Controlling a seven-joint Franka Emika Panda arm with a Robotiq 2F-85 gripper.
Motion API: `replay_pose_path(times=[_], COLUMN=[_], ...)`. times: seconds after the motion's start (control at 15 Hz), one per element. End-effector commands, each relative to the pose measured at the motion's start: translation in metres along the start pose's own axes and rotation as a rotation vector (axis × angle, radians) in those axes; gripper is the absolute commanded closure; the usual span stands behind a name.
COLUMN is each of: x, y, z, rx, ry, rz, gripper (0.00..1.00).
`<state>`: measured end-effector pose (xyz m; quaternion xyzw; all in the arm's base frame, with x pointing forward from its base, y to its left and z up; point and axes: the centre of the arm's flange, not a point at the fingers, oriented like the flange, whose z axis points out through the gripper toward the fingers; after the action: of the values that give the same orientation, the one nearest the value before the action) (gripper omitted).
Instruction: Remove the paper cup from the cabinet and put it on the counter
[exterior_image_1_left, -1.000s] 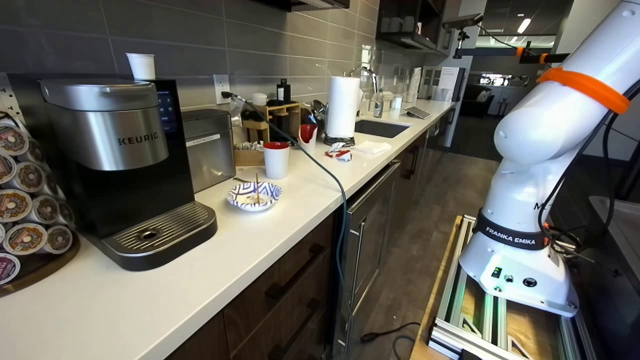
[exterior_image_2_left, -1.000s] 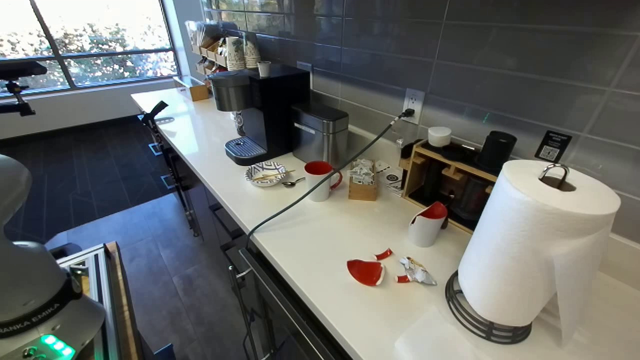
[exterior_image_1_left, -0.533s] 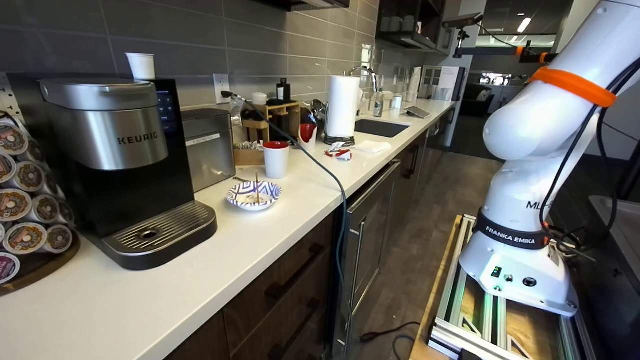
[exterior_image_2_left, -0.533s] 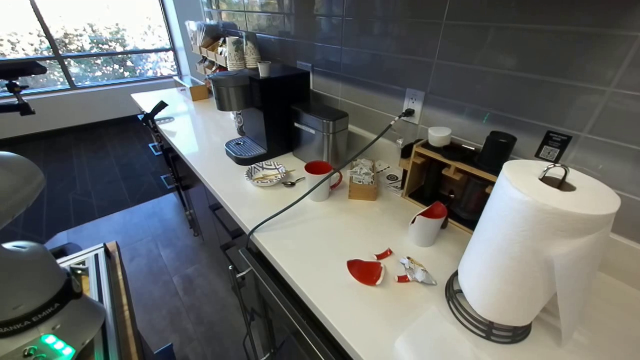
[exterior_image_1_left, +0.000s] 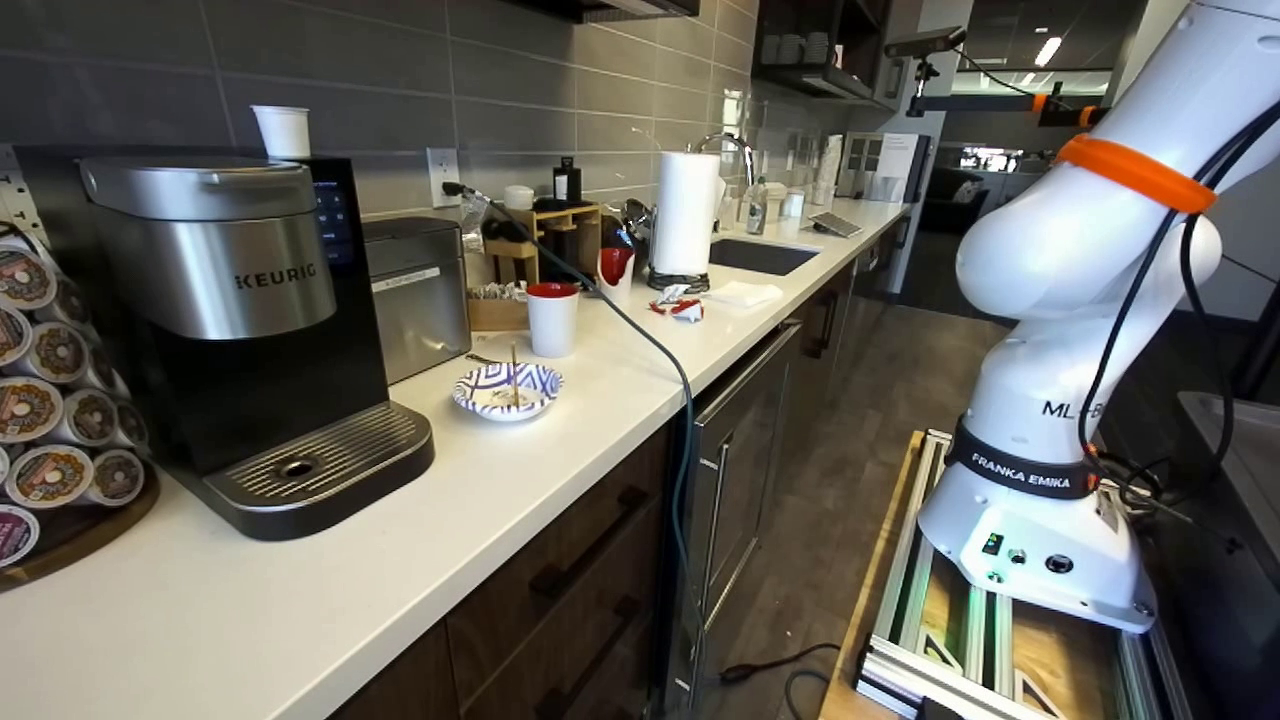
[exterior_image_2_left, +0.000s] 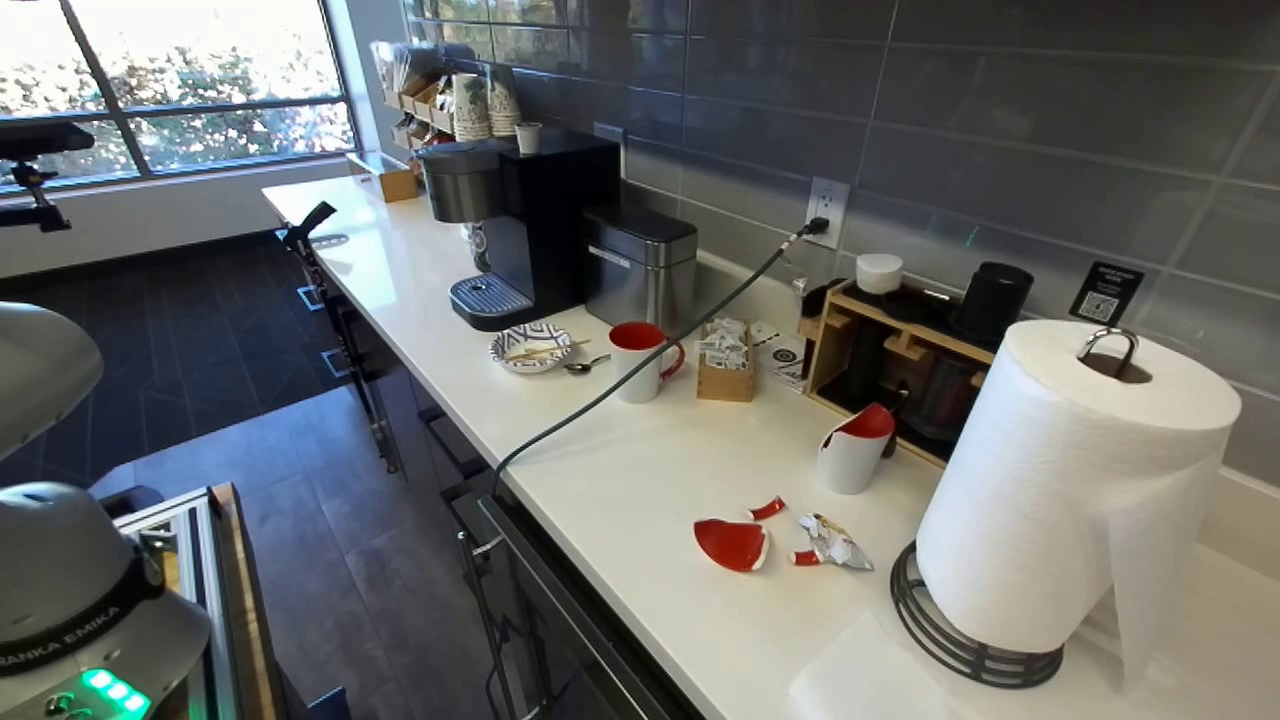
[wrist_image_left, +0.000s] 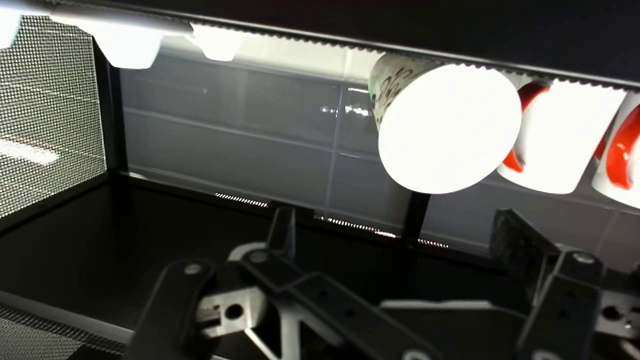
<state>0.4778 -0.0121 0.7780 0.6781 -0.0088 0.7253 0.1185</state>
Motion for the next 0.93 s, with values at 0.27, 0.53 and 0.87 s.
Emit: replay_pose_path(times=[0.27, 0.53, 0.87], x=[-0.009, -0.002, -0.003], y=[-0.01, -0.016, -0.033], z=[0.046, 0.057, 0.071], rx=[-0.045, -0.042, -0.03], ry=[-0.022, -0.013, -0.016], rz=[-0.052, -0.054, -0.066], gripper=[0.0, 0.0, 0.22])
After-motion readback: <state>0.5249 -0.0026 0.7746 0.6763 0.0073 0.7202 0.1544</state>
